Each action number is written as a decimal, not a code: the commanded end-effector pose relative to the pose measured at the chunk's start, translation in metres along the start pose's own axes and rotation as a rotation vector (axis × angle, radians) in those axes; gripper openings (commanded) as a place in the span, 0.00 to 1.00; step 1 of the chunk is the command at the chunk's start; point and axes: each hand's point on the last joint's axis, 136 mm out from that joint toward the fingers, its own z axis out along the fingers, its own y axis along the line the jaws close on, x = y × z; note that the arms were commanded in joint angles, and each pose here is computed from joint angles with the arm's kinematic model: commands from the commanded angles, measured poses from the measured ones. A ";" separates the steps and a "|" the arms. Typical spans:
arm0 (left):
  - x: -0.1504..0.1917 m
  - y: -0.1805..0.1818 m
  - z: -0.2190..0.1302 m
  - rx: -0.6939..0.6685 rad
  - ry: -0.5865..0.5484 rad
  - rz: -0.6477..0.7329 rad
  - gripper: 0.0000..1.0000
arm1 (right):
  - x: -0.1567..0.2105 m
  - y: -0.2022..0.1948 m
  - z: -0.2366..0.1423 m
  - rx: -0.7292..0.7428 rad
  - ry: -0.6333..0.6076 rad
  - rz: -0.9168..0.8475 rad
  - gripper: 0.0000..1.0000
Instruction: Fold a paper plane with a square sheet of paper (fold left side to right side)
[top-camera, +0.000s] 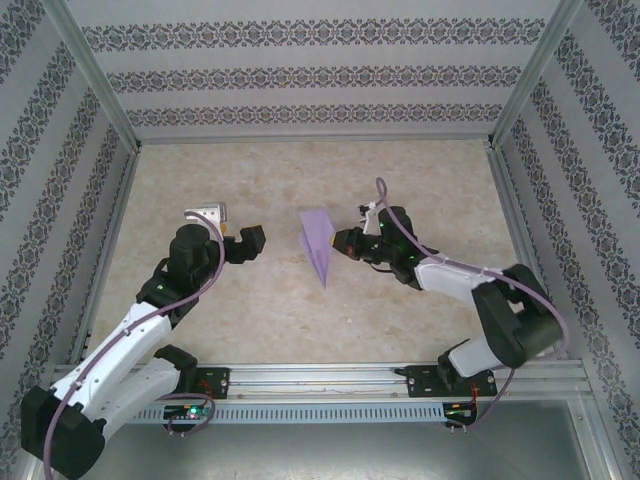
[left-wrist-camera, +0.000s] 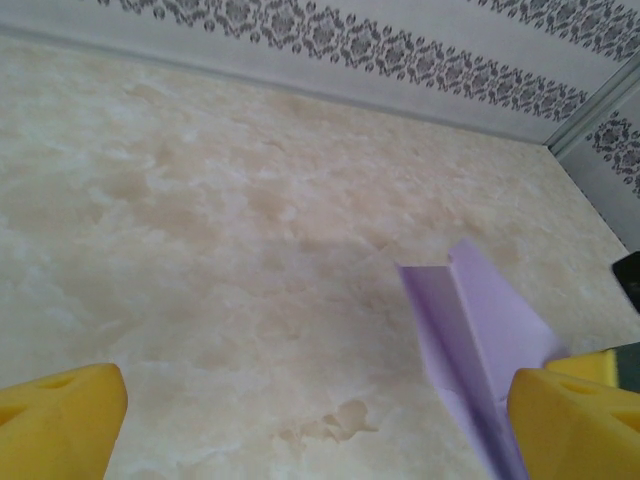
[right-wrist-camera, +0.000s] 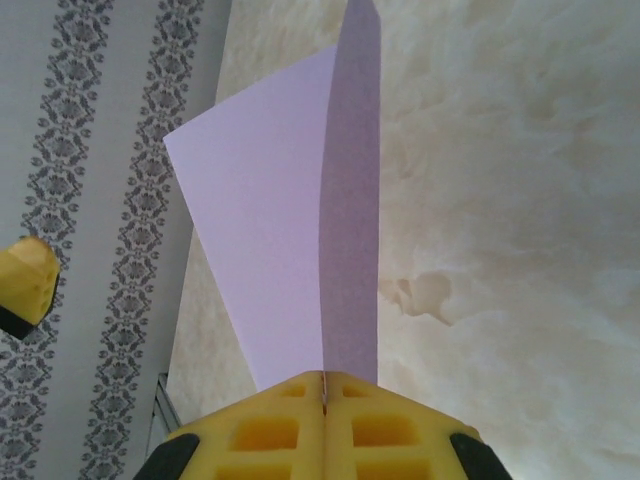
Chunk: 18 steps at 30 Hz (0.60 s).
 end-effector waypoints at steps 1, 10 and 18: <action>-0.001 -0.006 0.005 0.046 0.051 -0.082 0.97 | 0.002 0.006 0.017 -0.081 -0.009 0.011 0.00; 0.021 -0.003 0.022 0.070 0.180 -0.161 0.87 | 0.024 -0.059 0.048 -0.012 0.023 0.135 0.00; 0.028 0.003 0.026 0.059 0.203 -0.169 0.86 | 0.026 -0.070 0.043 0.022 0.014 0.134 0.02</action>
